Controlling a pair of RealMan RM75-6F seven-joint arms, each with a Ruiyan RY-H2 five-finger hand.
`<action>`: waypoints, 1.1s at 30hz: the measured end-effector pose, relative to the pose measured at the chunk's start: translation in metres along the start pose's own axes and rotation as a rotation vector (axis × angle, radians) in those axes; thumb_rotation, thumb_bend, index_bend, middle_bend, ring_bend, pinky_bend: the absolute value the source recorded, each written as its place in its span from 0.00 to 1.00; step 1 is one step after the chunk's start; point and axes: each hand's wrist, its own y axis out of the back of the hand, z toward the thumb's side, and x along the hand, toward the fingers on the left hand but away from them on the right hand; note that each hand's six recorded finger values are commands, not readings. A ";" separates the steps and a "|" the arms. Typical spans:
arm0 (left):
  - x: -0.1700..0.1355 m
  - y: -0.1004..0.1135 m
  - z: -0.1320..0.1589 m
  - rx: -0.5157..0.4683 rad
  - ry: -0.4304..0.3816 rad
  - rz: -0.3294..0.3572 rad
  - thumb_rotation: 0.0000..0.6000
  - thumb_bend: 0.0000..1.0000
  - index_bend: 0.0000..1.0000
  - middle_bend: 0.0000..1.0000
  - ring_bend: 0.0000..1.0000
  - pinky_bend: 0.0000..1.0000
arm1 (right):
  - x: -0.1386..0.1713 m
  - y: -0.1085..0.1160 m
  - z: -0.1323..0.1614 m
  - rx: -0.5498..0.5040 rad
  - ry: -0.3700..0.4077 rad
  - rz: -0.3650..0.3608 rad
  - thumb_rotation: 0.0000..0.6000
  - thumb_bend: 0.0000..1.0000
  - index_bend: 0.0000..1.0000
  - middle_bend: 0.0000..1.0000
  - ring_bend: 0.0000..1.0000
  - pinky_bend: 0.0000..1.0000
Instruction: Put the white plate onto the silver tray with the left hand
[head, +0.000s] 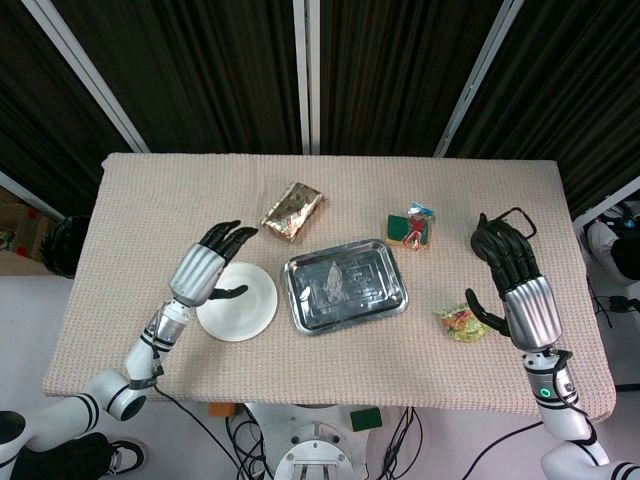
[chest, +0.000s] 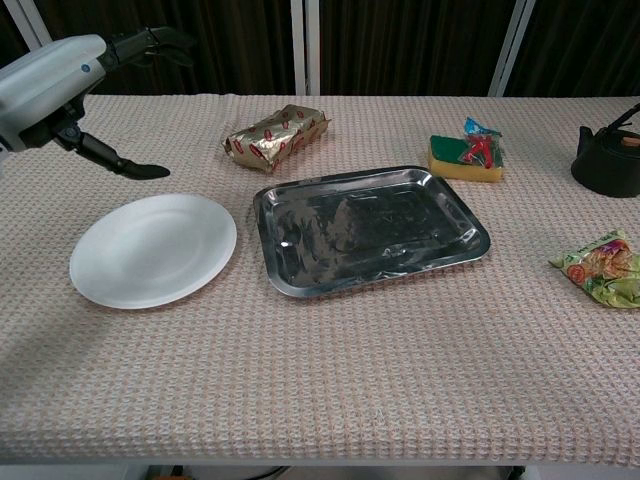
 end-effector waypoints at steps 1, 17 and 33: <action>0.000 0.000 0.000 -0.001 -0.001 0.000 1.00 0.06 0.11 0.17 0.10 0.16 | 0.000 0.001 0.001 -0.003 0.004 -0.008 1.00 0.39 0.00 0.00 0.00 0.00; -0.009 -0.004 0.003 0.059 -0.027 -0.064 0.86 0.06 0.14 0.17 0.12 0.19 | 0.005 0.014 -0.005 -0.025 0.001 -0.059 1.00 0.39 0.00 0.00 0.00 0.00; -0.085 -0.026 -0.003 0.260 0.014 -0.393 1.00 0.07 0.18 0.18 0.12 0.19 | 0.019 0.042 -0.032 0.072 -0.097 -0.053 1.00 0.39 0.00 0.00 0.00 0.00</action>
